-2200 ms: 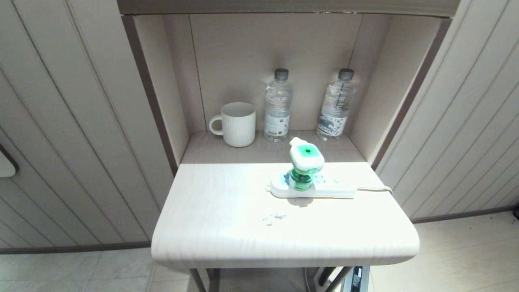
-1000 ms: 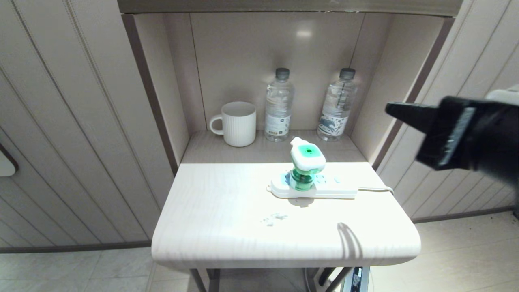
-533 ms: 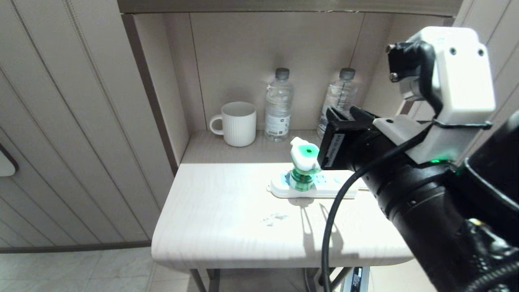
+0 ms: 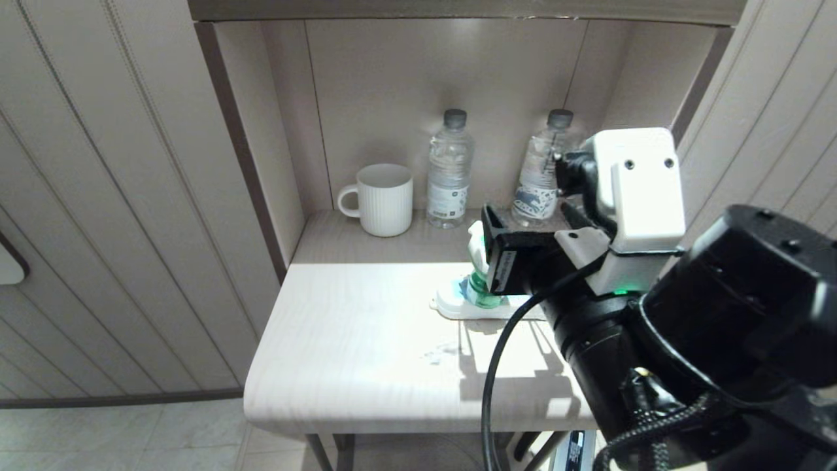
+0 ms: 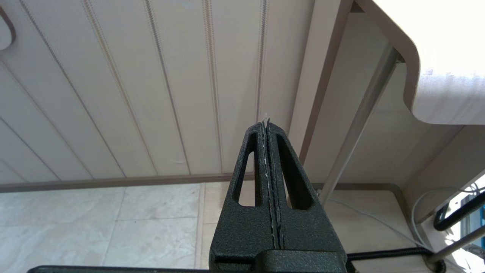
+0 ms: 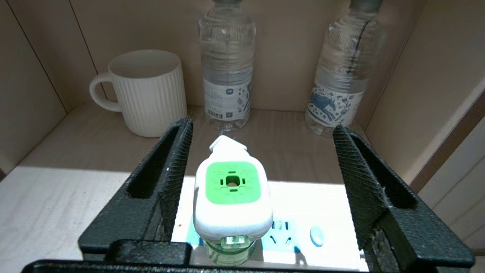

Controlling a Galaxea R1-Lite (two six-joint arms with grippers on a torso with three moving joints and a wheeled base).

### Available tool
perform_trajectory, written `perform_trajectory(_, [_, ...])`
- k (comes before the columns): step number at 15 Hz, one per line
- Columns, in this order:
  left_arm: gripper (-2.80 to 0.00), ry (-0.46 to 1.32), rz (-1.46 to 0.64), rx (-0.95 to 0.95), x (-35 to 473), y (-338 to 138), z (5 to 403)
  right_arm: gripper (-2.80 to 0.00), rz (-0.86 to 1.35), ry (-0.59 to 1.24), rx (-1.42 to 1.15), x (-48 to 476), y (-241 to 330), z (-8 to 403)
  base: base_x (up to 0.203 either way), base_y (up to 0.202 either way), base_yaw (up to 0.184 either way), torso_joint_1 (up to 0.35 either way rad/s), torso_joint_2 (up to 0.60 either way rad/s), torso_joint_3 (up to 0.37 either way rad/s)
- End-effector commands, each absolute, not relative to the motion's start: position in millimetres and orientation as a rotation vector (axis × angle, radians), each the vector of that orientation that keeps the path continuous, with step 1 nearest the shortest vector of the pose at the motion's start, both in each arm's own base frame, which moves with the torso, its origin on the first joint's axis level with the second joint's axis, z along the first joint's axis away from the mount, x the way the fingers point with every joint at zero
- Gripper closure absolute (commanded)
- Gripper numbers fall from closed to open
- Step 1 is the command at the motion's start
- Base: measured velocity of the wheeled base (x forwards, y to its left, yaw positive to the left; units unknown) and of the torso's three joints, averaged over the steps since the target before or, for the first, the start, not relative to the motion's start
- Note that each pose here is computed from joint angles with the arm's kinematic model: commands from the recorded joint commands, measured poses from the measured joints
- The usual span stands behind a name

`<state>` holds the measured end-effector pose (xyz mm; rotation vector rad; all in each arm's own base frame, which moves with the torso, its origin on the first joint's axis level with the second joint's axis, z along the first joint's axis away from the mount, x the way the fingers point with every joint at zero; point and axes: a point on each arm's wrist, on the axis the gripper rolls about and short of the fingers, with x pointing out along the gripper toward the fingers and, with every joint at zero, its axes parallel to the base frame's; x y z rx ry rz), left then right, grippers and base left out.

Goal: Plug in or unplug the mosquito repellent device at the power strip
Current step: Pick up the mosquito repellent liquid

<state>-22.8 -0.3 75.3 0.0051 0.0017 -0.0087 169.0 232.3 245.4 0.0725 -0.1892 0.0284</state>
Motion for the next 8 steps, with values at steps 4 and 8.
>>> perform_trajectory(4, [0.00,0.003,-0.009,0.005,-22.7,-0.3,75.4,-2.80,0.024,-0.165,0.030,177.8,239.1,219.8,0.000,0.000,0.000,0.000,0.00,0.000])
perform_trajectory(8, [0.00,0.003,-0.009,0.005,-22.7,-0.3,75.4,-2.80,0.012,-0.171,0.019,193.8,238.6,211.4,0.000,0.000,0.000,0.000,0.00,0.000])
